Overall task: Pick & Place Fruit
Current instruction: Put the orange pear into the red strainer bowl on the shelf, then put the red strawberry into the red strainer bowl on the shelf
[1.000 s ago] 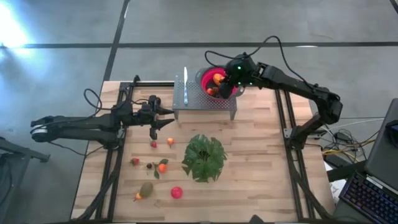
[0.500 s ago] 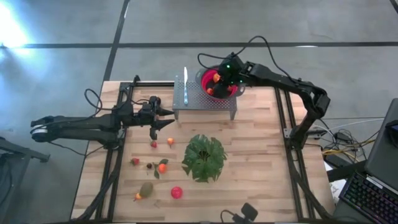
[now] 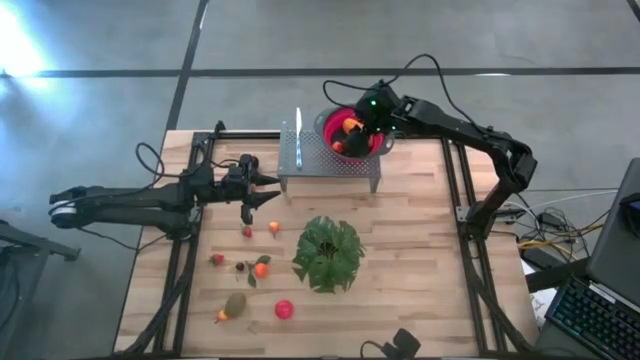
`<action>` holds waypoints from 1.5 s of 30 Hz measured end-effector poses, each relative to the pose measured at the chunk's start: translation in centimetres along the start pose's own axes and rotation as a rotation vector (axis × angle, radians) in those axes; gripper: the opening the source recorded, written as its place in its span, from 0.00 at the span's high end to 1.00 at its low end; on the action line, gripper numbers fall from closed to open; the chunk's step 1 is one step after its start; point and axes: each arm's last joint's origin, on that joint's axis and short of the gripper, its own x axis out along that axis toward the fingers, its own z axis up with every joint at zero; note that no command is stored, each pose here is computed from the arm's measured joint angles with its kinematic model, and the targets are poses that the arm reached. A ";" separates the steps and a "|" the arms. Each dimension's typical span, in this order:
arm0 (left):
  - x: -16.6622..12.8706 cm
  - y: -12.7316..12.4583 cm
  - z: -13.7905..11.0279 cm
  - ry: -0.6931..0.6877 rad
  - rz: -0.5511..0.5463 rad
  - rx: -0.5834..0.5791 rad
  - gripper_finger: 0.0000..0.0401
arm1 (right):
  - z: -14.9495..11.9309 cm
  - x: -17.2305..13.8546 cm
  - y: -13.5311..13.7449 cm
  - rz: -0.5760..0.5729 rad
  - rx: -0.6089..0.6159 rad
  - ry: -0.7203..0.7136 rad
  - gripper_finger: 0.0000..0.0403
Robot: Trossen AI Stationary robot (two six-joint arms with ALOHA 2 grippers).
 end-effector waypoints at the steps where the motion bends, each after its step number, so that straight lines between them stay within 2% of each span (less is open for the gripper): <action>1: 0.0 0.0 0.0 0.000 0.000 0.000 0.58 | 0.0 -0.2 0.0 0.002 -0.002 -0.005 0.44; 8: 0.0 0.0 0.0 0.000 0.000 0.000 0.58 | 0.1 -1.4 0.1 0.005 -0.019 -0.016 0.36; 14: 0.0 0.0 0.0 0.000 0.000 -0.001 0.58 | 0.1 -4.9 1.0 0.030 -0.067 -0.021 0.36; 23: 0.0 0.0 0.0 0.000 0.000 -0.006 0.58 | -0.6 -10.1 4.2 0.124 -0.172 -0.106 0.50; 30: 0.2 -0.1 1.3 -0.016 -0.012 -0.050 0.58 | -2.0 -12.5 6.1 0.181 -0.242 -0.070 0.62; 38: 0.4 -0.2 3.0 0.171 0.011 -0.077 0.58 | -5.3 -14.1 8.1 0.239 -0.338 0.105 0.75; 45: 0.0 -0.8 4.9 0.345 0.013 -0.098 0.58 | -8.9 -15.5 9.2 0.300 -0.374 0.149 0.84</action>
